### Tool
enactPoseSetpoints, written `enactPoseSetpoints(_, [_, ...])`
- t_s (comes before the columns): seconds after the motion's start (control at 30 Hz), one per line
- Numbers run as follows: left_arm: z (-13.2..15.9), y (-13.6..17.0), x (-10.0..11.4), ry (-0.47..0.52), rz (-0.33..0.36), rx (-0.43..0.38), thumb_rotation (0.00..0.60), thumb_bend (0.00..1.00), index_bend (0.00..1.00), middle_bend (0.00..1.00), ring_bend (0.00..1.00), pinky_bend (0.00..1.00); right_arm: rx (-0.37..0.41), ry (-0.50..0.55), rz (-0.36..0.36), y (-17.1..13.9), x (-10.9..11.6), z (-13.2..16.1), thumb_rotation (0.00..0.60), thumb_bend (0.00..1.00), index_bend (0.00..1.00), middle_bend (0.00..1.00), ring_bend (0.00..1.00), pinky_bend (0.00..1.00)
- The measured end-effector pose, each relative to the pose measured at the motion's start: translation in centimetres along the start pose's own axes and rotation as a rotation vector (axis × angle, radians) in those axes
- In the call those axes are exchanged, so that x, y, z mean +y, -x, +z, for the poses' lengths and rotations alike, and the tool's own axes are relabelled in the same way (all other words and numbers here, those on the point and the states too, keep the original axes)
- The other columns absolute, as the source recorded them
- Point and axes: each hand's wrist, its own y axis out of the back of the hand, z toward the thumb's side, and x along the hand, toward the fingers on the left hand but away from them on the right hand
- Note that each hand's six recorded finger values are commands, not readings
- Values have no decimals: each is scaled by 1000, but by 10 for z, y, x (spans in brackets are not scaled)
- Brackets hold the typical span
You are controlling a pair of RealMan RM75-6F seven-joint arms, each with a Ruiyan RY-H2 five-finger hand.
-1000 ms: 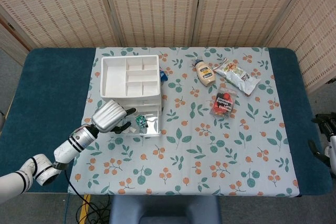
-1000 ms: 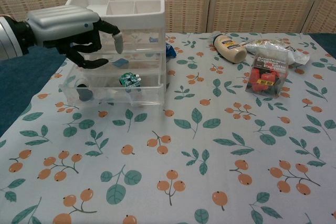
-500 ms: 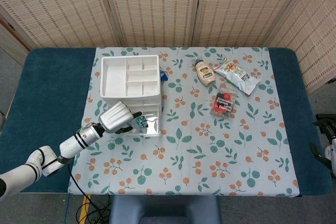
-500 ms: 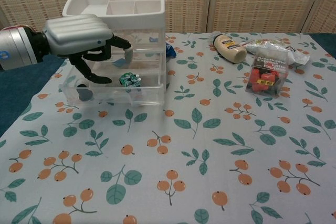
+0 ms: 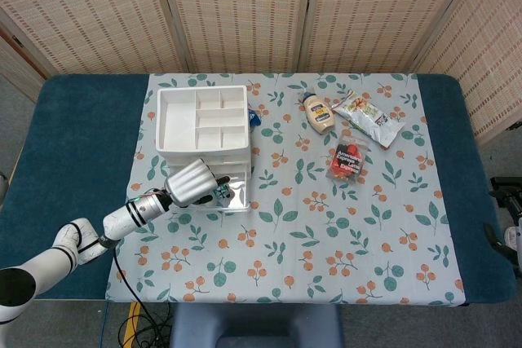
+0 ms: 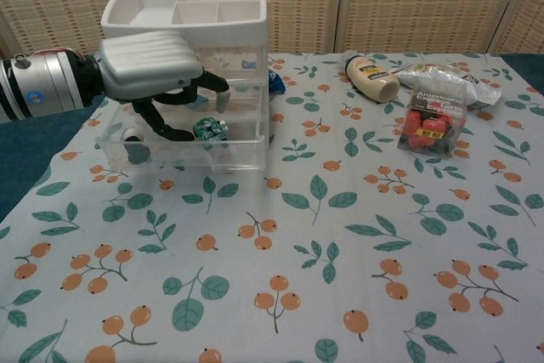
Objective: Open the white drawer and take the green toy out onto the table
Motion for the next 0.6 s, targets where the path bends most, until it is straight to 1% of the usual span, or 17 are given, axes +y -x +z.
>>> enactPoseSetpoints(0.27, [3, -4, -3, -16, -5, -10, 600, 226, 384, 940, 1000, 1000, -4, 1, 3, 0, -1, -1, 600, 328, 277, 293, 198, 297])
enactPoseSetpoints(0.6, [5, -9, -8, -71, -23, -17, 600, 226, 383, 940, 1000, 1000, -15, 4, 5, -1, -3, -5, 600, 329, 277, 293, 198, 297])
